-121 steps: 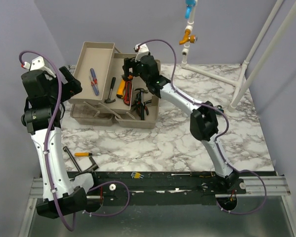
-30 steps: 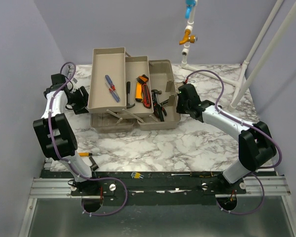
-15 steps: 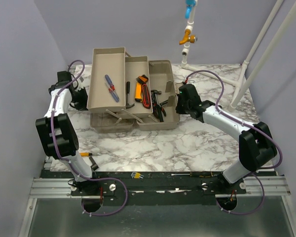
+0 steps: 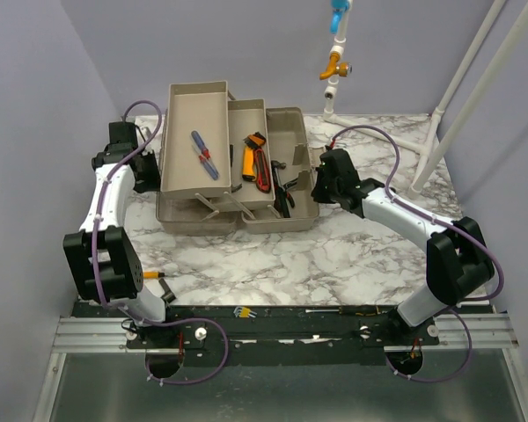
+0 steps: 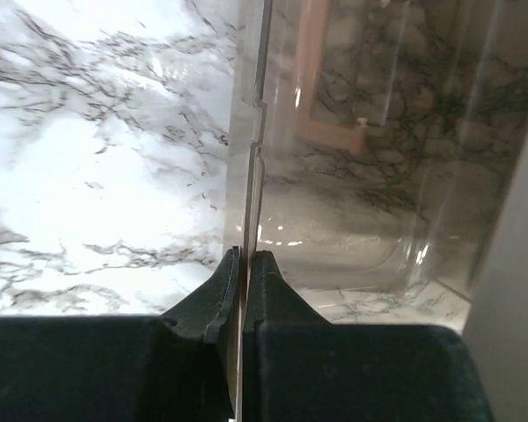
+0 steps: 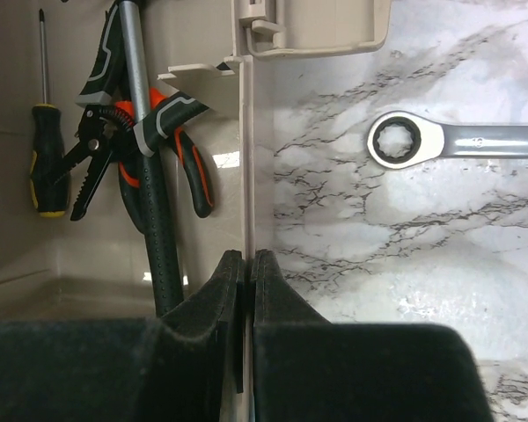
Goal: Pack the tool kit
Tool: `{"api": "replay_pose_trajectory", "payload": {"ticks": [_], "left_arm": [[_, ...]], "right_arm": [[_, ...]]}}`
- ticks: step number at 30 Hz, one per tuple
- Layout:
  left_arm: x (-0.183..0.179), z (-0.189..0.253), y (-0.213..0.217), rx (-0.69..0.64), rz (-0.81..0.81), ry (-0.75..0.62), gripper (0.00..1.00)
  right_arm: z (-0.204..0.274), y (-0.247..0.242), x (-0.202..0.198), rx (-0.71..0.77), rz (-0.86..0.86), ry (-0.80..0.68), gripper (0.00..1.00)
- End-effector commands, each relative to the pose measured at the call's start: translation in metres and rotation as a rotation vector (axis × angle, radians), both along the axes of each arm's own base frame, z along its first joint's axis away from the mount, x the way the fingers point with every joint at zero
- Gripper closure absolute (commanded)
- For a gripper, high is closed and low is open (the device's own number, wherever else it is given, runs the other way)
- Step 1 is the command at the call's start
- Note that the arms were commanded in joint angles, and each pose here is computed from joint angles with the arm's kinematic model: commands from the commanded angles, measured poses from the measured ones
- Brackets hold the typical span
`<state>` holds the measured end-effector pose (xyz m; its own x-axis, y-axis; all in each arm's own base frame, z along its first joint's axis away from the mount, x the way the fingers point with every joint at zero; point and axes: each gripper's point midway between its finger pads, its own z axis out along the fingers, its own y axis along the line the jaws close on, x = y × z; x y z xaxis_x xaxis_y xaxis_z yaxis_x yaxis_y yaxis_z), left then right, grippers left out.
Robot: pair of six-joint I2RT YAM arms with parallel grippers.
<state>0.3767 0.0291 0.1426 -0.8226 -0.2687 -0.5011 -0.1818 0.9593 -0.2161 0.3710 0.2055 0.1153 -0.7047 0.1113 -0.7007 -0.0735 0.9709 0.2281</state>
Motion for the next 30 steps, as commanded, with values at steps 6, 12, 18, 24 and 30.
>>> {"api": "replay_pose_trajectory", "payload": {"ticks": [6,12,18,24,30], "left_arm": [[-0.001,0.086,0.015,0.151,0.101,-0.286,1.0],[-0.006,0.119,0.007,0.268,0.098,-0.371,1.0],[-0.012,0.159,-0.008,0.353,0.093,-0.48,1.0],[-0.017,0.193,-0.029,0.469,0.068,-0.539,1.0],[-0.02,0.214,-0.055,0.632,0.06,-0.581,1.0]], "right_arm": [[-0.002,0.039,-0.012,0.137,0.071,0.054,0.99],[-0.001,0.047,-0.012,0.087,-0.007,0.027,0.99],[0.005,0.066,-0.019,0.07,-0.046,-0.007,0.99],[0.018,0.113,-0.042,0.163,0.046,-0.033,0.99],[0.023,0.131,-0.049,0.154,0.105,-0.027,0.59]]}}
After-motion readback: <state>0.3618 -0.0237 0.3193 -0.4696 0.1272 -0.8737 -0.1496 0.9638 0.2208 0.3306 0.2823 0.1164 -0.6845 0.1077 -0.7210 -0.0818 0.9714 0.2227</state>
